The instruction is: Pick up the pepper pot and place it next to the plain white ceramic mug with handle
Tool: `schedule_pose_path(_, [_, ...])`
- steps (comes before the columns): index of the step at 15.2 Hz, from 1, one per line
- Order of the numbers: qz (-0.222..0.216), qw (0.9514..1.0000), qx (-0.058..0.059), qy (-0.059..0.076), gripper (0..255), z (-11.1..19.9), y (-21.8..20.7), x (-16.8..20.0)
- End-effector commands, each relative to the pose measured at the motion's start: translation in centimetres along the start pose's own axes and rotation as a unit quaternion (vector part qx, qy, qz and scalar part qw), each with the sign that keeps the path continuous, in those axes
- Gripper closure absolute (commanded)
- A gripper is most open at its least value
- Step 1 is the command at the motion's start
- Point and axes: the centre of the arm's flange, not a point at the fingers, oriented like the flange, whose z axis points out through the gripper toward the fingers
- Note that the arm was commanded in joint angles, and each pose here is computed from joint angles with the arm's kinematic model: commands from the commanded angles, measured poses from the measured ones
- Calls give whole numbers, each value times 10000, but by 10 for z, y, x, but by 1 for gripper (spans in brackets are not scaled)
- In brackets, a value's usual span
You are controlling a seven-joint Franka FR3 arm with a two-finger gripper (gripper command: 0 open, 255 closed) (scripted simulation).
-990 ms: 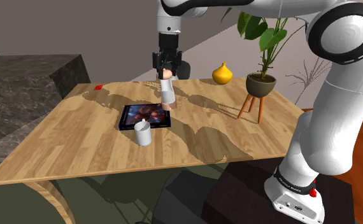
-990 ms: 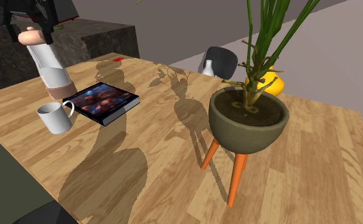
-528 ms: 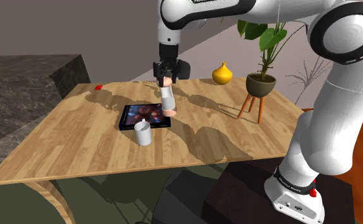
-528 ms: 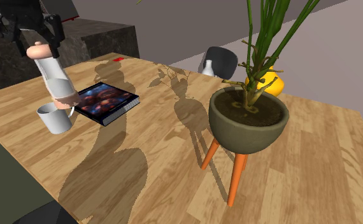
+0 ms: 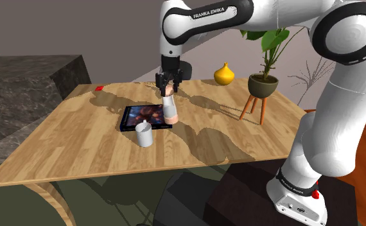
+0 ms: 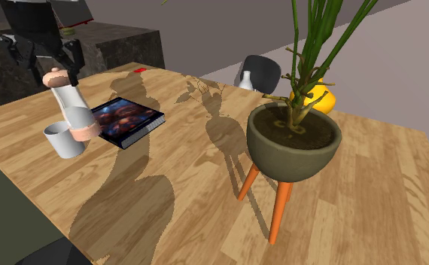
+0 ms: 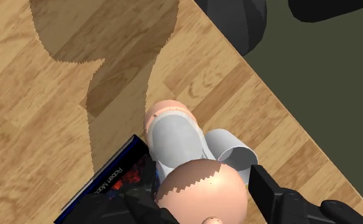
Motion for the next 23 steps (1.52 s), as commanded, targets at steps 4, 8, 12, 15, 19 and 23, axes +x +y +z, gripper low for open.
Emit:
schedule_pose_path(4, [0, 10000, 1, 4, 255, 26, 3, 0])
schedule_pose_path(8, [0, 10000, 1, 4, 255, 47, 5, 1])
schedule_pose_path(12, [0, 10000, 1, 4, 255, 68, 8, 1])
schedule_pose_path(15, [0, 10000, 1, 4, 255, 84, 10, 1])
schedule_pose_path(19, [0, 10000, 1, 4, 255, 105, 12, 2])
schedule_pose_path(23, [0, 10000, 1, 4, 255, 108, 13, 2])
